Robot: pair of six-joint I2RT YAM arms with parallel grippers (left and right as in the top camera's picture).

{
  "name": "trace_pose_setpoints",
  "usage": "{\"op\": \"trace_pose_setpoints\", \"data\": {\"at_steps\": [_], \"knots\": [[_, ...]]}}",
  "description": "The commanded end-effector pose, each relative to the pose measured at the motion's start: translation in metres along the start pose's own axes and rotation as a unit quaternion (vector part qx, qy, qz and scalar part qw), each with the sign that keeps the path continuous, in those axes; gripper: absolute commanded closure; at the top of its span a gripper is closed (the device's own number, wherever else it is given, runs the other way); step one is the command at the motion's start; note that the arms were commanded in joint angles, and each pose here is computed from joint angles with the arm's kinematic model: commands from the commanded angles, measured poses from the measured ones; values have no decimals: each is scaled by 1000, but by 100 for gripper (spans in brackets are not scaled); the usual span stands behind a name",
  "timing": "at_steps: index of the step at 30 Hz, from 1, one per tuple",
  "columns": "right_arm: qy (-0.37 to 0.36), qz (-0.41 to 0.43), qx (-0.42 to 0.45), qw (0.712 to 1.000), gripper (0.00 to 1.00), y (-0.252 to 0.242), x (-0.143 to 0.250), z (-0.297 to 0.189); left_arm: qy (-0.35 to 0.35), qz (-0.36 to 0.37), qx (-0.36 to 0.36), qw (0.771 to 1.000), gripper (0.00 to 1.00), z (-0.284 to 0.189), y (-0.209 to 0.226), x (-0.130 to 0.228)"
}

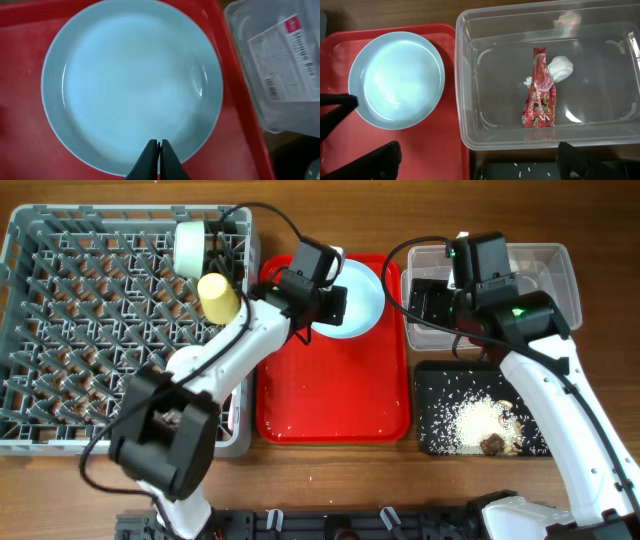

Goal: Sort waste into correct bins and load items into the dishwasher rack
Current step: 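Move the left gripper to the light-blue plate and grasp its edge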

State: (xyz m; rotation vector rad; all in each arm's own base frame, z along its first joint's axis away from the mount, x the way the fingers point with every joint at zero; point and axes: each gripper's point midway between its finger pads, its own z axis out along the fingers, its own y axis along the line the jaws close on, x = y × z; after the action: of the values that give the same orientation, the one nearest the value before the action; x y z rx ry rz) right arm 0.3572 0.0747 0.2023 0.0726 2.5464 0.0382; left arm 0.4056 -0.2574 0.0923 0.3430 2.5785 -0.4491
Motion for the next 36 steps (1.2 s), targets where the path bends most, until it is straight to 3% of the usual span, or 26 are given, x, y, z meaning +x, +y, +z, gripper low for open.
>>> {"op": "trace_pose_setpoints", "data": {"at_steps": [1,7,17,22,27,36], "knots": [[-7,4,8,1000,0,-3,-5,-1,20,-11,-26,999,96,13,12,11],[-7,4,8,1000,0,-3,-5,-1,109,-17,-74,991,90,5,32,56],[-7,4,8,1000,0,-3,-5,-1,217,-16,-149,965,96,-20,60,107],[-7,4,8,1000,0,-3,-5,-1,140,-50,-127,981,96,-18,47,72],[-7,4,8,1000,0,-3,-5,-1,34,-103,-77,991,96,16,29,24],[-7,4,8,1000,0,-3,-5,-1,98,-102,-104,984,96,62,48,65]]}}
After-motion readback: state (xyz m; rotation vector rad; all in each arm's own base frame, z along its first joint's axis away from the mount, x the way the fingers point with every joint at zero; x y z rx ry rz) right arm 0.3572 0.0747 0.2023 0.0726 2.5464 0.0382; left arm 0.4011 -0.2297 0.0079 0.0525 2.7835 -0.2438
